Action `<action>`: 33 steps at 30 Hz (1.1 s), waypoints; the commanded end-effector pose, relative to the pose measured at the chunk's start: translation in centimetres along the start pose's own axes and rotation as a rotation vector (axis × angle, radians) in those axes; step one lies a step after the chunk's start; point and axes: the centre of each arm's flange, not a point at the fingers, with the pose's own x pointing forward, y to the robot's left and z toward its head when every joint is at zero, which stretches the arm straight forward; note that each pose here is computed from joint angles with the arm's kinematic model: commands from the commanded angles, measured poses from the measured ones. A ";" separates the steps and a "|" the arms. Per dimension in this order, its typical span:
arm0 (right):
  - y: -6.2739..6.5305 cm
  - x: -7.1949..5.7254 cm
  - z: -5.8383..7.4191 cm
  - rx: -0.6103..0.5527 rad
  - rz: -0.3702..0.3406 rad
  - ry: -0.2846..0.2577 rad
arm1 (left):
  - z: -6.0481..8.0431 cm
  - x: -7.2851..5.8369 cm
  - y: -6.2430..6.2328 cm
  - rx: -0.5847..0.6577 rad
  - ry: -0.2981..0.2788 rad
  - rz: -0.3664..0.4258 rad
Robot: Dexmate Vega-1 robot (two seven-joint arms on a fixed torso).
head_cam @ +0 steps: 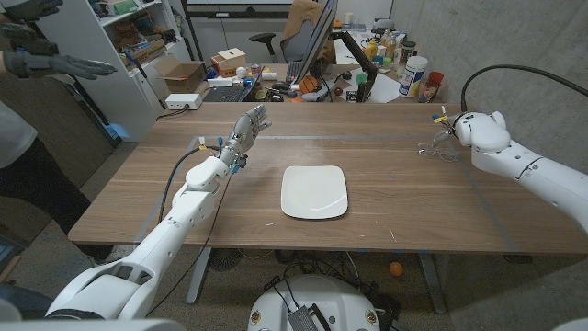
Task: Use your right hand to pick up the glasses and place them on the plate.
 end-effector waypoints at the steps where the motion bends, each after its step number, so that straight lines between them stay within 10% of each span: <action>1: 0.5 0.5 0.7 0.006 0.011 -0.020 | -0.5 0.2 0.4 -0.001 0.017 0.007; 33: 2.7 1.4 1.4 -0.002 0.090 0.018 | -0.3 0.9 0.5 0.000 0.013 -0.006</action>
